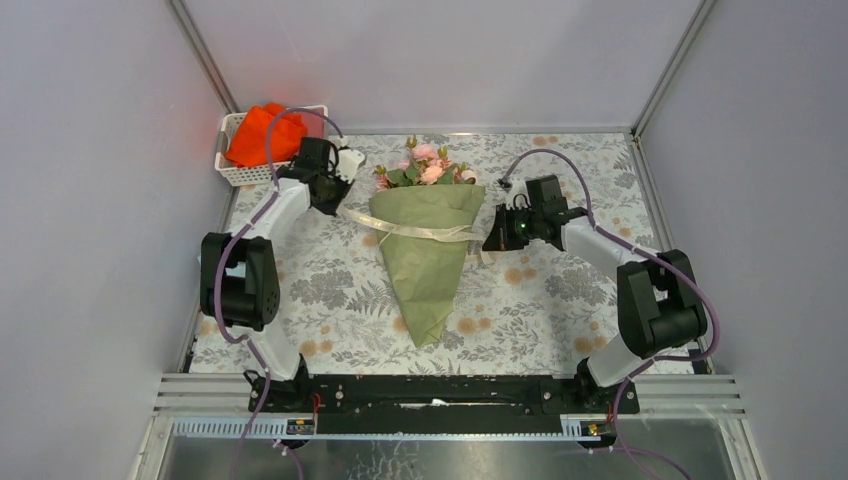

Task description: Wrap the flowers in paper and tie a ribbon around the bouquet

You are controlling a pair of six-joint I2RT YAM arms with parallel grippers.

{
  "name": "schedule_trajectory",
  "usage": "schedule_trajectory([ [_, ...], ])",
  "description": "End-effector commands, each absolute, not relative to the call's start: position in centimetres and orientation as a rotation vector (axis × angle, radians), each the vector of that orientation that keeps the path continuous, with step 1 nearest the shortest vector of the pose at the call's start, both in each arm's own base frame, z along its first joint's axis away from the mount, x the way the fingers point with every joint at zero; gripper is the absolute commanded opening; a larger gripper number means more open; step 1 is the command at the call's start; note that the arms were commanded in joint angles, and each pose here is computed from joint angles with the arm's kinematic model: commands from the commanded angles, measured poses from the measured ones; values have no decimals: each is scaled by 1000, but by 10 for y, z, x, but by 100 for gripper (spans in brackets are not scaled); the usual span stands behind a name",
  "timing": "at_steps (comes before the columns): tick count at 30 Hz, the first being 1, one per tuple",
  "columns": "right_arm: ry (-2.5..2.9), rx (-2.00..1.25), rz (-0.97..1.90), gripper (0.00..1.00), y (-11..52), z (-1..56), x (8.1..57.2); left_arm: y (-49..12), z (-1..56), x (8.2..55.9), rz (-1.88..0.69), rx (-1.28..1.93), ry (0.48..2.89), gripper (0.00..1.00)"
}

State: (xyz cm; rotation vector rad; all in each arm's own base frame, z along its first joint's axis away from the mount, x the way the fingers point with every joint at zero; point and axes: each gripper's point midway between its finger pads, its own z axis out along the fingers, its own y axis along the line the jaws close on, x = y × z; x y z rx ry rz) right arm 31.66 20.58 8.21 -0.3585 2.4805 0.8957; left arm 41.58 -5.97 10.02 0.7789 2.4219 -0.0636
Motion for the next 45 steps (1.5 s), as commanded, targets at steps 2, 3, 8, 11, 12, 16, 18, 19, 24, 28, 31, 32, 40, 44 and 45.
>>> schedule_trajectory([
  [2, 2423, -378, 972, 0, 209, 104, 311, -26, 131, 443, 129, 663, 2317, 0],
  [3, 2418, -383, 981, 0, 210, 106, 311, -23, 134, 445, 146, 654, 2309, 0],
  [8, 2340, -438, 1050, 0, 216, 133, 308, 8, 144, 454, 301, 588, 2285, 0],
  [11, 2229, -448, 1178, 0, 220, 169, 303, 26, 147, 457, 372, 544, 2279, 0],
  [12, 2191, -448, 1214, 0, 221, 180, 302, 30, 146, 457, 383, 541, 2279, 0],
  [16, 2073, -506, 1339, 0, 230, 215, 292, 28, 140, 453, 367, 554, 2288, 0],
  [18, 2036, -545, 1413, 0, 235, 225, 285, 28, 139, 453, 361, 556, 2288, 0],
  [19, 2016, -560, 1444, 0, 237, 231, 282, 28, 138, 452, 364, 556, 2288, 0],
  [24, 1853, -630, 1616, 0, 244, 271, 264, 36, 143, 454, 408, 546, 2276, 0],
  [28, 1923, -543, 1448, 0, 234, 267, 280, 43, 143, 455, 457, 538, 2270, 0],
  [31, 1996, -371, 1313, 0, 214, 253, 302, 51, 137, 454, 500, 534, 2270, 0],
  [32, 2020, -293, 1247, 0, 204, 246, 312, 52, 134, 452, 507, 536, 2274, 0],
  [40, 2216, 294, 825, 0, 92, 132, 341, 87, 122, 443, 657, 495, 2291, 0],
  [44, 2110, 498, 731, 0, 45, 109, 350, 128, 123, 433, 811, 413, 2299, 0],
  [45, 2127, 514, 707, 0, 40, 101, 350, 138, 122, 429, 846, 395, 2302, 0],
])
